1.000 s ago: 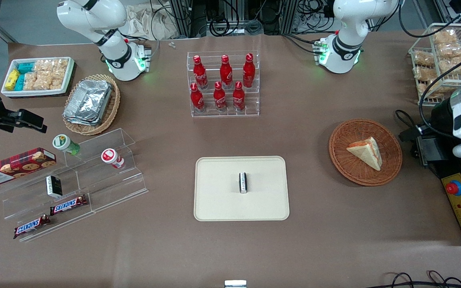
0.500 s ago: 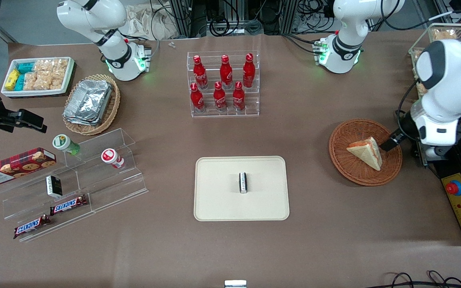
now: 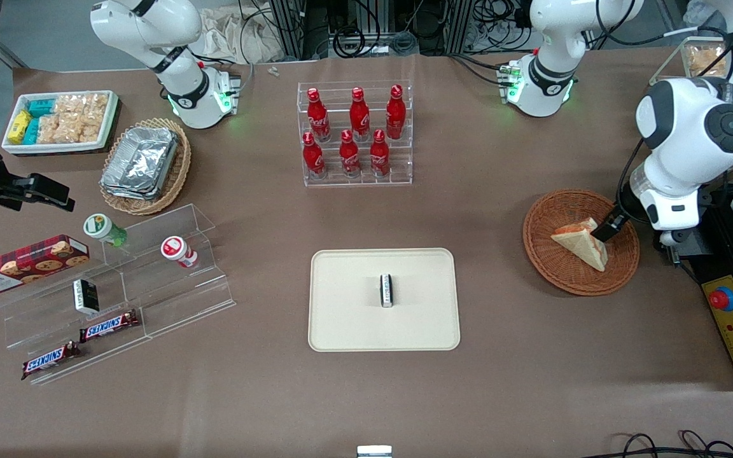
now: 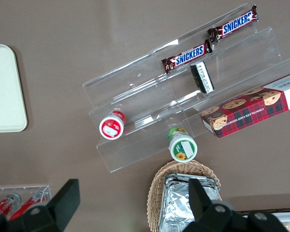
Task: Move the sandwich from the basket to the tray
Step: 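Lower the open left gripper around the sandwich and close it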
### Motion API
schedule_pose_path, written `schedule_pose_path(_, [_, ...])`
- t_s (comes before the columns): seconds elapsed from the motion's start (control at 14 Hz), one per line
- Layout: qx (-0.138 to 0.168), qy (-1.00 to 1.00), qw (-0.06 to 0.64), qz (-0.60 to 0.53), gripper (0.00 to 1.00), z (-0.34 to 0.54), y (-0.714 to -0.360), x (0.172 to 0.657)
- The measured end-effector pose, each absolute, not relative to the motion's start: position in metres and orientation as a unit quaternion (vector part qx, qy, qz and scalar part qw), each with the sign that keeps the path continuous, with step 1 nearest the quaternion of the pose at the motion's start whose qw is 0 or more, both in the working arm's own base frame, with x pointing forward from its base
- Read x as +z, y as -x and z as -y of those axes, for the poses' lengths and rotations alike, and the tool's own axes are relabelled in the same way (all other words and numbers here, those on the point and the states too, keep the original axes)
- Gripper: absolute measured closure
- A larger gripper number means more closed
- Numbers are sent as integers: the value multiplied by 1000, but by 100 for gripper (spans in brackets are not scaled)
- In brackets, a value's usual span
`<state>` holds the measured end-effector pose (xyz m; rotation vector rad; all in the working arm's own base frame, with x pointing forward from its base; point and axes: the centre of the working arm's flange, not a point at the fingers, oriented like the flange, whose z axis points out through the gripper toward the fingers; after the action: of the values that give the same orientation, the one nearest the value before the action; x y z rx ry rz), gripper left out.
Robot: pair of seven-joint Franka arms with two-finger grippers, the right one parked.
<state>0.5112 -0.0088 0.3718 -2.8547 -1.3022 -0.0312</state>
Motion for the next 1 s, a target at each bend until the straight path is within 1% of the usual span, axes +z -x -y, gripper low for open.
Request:
schedule_pose_path(0.64, [-21, 905, -10, 425, 0, 0, -499, 300])
schedule_pose_path(1.0, [-25, 898, -13, 439, 0, -16, -490, 274])
